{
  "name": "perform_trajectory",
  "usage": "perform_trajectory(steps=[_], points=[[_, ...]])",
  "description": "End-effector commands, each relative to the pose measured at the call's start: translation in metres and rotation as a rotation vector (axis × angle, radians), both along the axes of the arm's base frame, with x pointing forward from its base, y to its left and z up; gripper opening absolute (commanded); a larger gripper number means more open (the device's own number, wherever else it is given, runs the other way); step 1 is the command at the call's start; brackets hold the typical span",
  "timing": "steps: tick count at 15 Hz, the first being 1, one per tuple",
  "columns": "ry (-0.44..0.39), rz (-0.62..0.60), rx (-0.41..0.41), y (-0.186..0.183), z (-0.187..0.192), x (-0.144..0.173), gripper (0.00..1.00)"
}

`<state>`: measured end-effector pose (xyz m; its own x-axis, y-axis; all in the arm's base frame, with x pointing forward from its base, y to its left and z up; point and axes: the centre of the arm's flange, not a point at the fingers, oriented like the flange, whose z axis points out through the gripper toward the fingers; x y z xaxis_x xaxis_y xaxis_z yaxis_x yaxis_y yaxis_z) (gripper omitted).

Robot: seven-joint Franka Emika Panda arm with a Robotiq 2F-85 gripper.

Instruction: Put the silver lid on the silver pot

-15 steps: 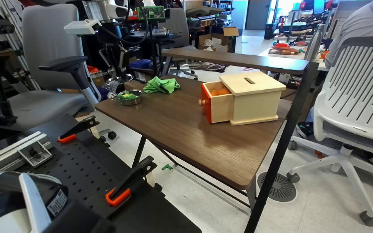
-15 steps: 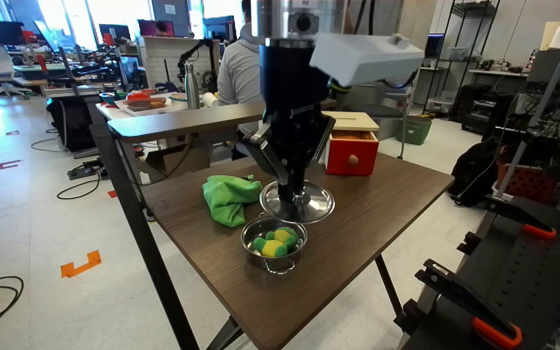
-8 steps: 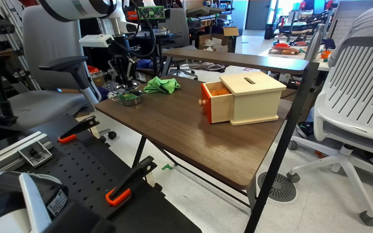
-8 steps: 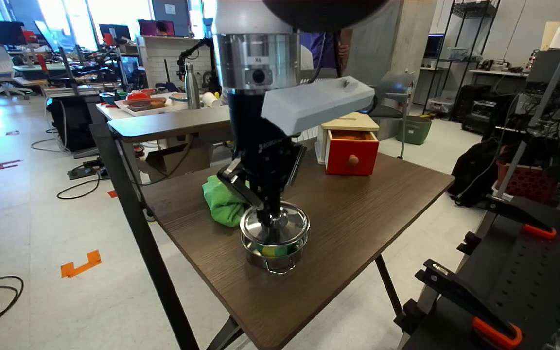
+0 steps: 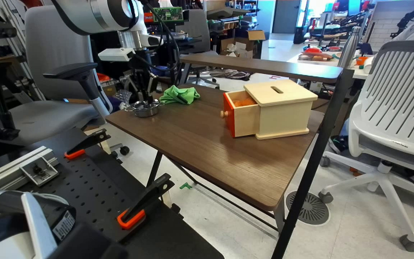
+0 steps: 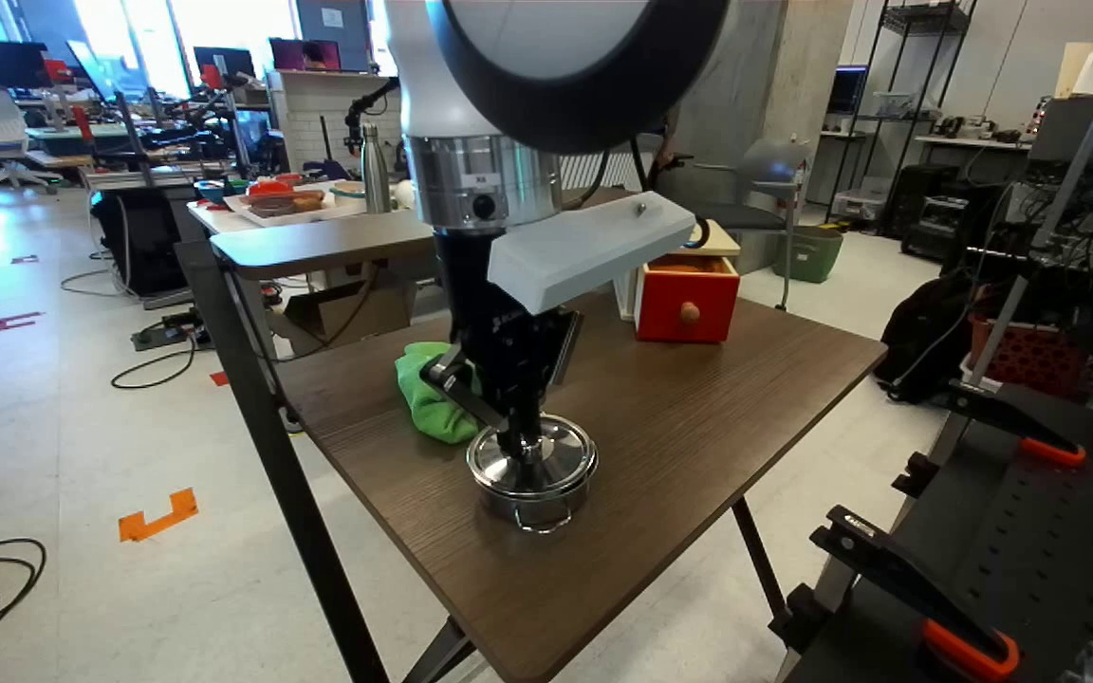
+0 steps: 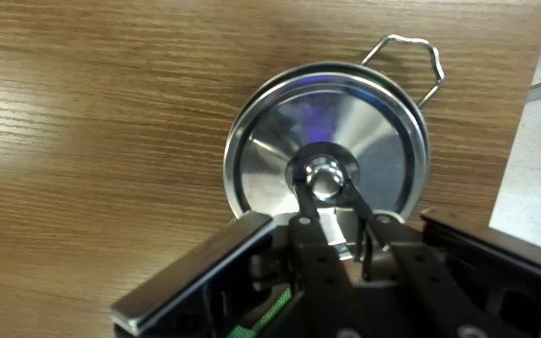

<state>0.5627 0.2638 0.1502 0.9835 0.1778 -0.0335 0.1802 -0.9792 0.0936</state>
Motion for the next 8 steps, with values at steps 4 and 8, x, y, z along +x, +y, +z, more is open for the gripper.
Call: perform_trajectory(steps=[4, 8], points=[[0.028, 0.005, -0.05, 0.0049, -0.0095, 0.0166, 0.05], [0.05, 0.001, -0.052, 0.0037, -0.0084, 0.0144, 0.58]])
